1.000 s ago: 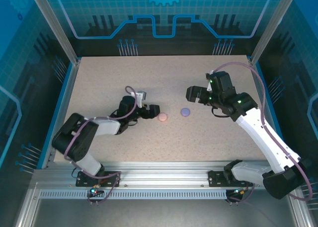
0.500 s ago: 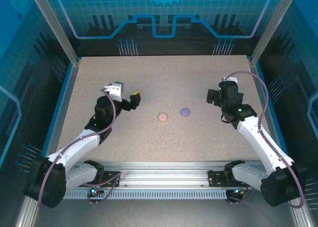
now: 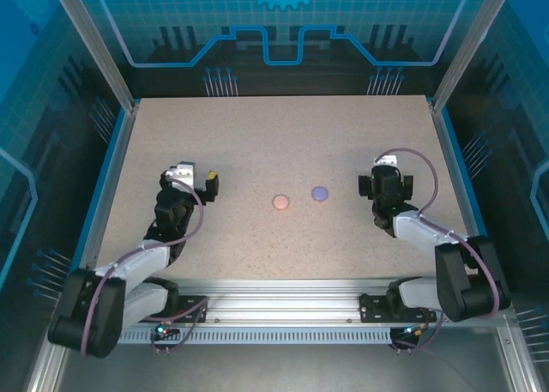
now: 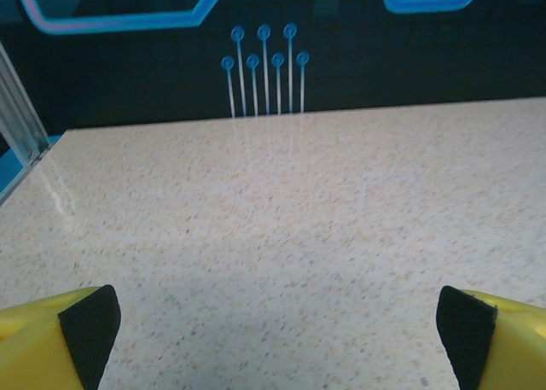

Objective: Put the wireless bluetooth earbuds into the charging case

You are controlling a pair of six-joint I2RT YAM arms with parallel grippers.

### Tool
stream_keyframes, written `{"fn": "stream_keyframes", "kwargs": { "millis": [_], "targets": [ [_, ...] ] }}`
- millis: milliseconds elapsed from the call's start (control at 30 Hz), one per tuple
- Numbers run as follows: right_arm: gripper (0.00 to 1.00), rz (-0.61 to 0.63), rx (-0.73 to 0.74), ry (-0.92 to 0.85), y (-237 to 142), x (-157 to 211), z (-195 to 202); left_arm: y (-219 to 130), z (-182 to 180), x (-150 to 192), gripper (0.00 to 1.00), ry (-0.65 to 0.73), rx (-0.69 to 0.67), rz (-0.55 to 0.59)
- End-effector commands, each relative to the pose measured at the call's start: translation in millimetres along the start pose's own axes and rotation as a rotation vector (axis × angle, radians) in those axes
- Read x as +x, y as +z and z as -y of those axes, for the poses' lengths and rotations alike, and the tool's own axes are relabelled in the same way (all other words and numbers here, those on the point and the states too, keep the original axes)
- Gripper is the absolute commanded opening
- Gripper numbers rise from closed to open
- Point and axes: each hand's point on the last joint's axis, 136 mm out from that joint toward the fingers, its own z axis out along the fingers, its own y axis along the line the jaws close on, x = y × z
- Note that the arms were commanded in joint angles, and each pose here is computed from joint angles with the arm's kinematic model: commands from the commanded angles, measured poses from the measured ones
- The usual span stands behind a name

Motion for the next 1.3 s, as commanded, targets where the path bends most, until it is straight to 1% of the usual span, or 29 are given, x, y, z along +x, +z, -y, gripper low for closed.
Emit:
{"fn": "stream_keyframes", "kwargs": {
  "millis": [0, 67, 133, 200, 267, 300, 400, 433, 467, 600, 767, 900, 1267],
  "targets": [
    [1.0, 0.14, -0.031, 0.027, 2.5, -24.3, -2.8, 5.6, -4.0, 4.8, 0.99, -0.001, -0.005, 0.058],
    [1.0, 0.198, -0.073, 0.027, -0.2, -28.3, -7.1, 10.3, -7.6, 18.2, 0.99, -0.025, -0.003, 0.042],
    [1.0, 0.209, -0.13, 0.035, -1.0, -28.8, -11.7, 13.6, -8.6, 24.7, 0.99, -0.029, 0.001, 0.051],
    [1.0, 0.241, -0.196, 0.068, -2.1, -25.9, -15.8, 20.4, -8.9, 32.5, 0.99, -0.04, 0.018, 0.033],
    [1.0, 0.284, -0.201, 0.124, 1.0, -19.4, -11.7, 26.2, -8.7, 38.8, 0.99, -0.048, 0.03, 0.019],
    [1.0, 0.279, -0.24, 0.118, 4.7, -17.1, -16.7, 28.4, -6.8, 40.1, 0.99, -0.044, 0.048, 0.02],
    [1.0, 0.246, -0.297, 0.091, 18.8, -16.0, -29.4, 32.5, -9.2, 41.5, 0.99, -0.05, 0.036, -0.004],
    [1.0, 0.191, -0.333, 0.075, 22.1, -13.9, -35.0, 33.5, -9.9, 41.7, 0.99, -0.049, 0.031, -0.007],
    [1.0, 0.194, -0.363, 0.058, 23.5, -16.4, -41.0, 35.2, -11.0, 42.1, 0.99, -0.051, 0.025, -0.018],
    [1.0, 0.189, -0.362, 0.05, 23.4, -15.9, -42.3, 49.0, -15.2, 46.3, 0.99, -0.055, -0.004, -0.094],
    [1.0, 0.186, -0.355, 0.042, 23.2, -15.0, -42.9, 58.3, -32.0, 48.4, 0.99, -0.107, -0.069, -0.149],
    [1.0, 0.188, -0.355, 0.043, 23.1, -15.7, -43.0, 59.5, -27.6, 49.0, 0.99, -0.099, -0.042, -0.154],
    [1.0, 0.186, -0.355, 0.042, 23.1, -15.1, -43.0, 59.2, -27.4, 49.4, 0.99, -0.1, -0.041, -0.155]
  ]
}}
